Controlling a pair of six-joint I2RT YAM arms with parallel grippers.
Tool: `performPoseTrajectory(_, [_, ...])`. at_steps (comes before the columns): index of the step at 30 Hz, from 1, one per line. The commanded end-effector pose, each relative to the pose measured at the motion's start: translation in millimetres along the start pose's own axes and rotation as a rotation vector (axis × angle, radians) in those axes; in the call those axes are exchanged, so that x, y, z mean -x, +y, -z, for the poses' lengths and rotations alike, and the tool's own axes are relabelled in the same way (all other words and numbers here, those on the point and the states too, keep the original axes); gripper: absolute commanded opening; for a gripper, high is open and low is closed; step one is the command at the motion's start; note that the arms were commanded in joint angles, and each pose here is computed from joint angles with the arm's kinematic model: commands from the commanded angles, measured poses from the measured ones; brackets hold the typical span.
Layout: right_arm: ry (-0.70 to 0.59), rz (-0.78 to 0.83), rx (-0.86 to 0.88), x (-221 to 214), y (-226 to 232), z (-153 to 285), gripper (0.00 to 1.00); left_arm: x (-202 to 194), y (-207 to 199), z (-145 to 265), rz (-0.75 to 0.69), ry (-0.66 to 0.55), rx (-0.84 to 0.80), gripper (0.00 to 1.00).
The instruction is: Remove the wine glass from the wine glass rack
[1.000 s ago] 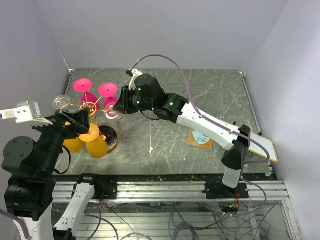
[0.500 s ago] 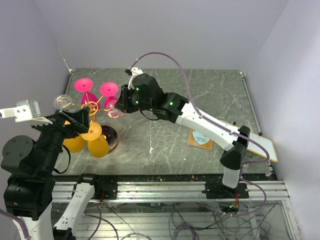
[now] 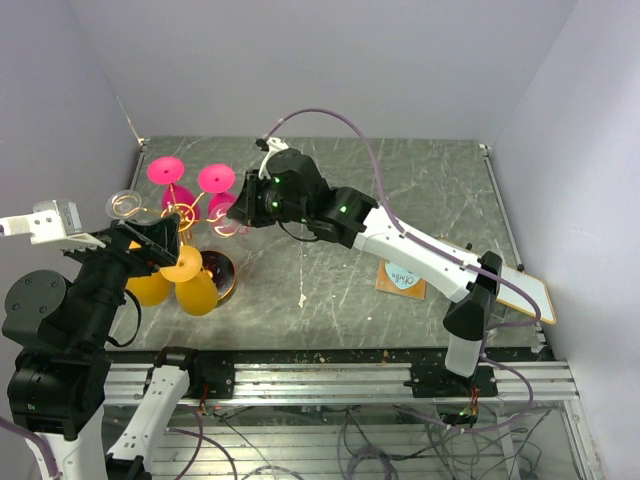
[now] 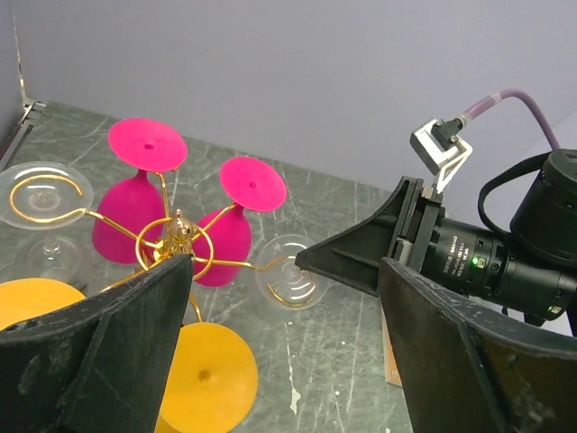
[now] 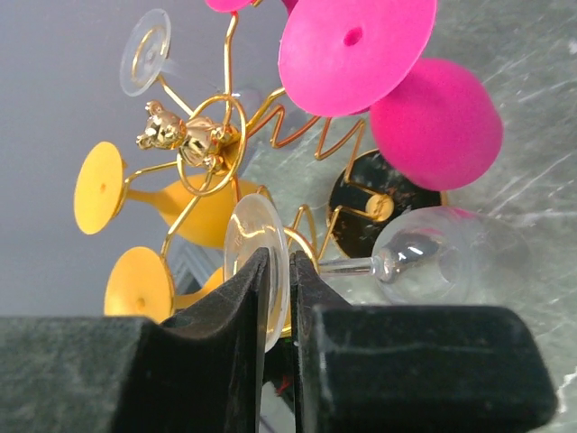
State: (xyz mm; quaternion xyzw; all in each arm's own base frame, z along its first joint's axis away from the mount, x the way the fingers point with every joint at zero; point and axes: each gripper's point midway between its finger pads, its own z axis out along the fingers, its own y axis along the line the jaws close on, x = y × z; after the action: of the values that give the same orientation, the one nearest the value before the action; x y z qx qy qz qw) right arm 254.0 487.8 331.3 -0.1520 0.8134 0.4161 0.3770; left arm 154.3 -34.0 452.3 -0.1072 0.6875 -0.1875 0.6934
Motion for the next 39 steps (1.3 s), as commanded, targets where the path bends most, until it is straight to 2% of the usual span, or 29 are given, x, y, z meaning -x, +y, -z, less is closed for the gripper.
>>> performPoseTrajectory(1, [-0.061,-0.12,0.084,19,22,17,0.0,6,-6,0,-0.007,-0.009,-0.028,0.95])
performPoseTrajectory(7, [-0.11,-0.197,0.088,31,27,20,0.0,6,-7,2,-0.004,-0.012,-0.03,0.95])
performPoseTrajectory(23, [-0.099,-0.305,0.163,37,46,7,0.0,7,-6,7,-0.007,-0.02,-0.026,0.95])
performPoseTrajectory(39, [0.016,-0.324,0.31,21,78,-1,0.0,13,-5,13,-0.015,-0.043,-0.021,0.95])
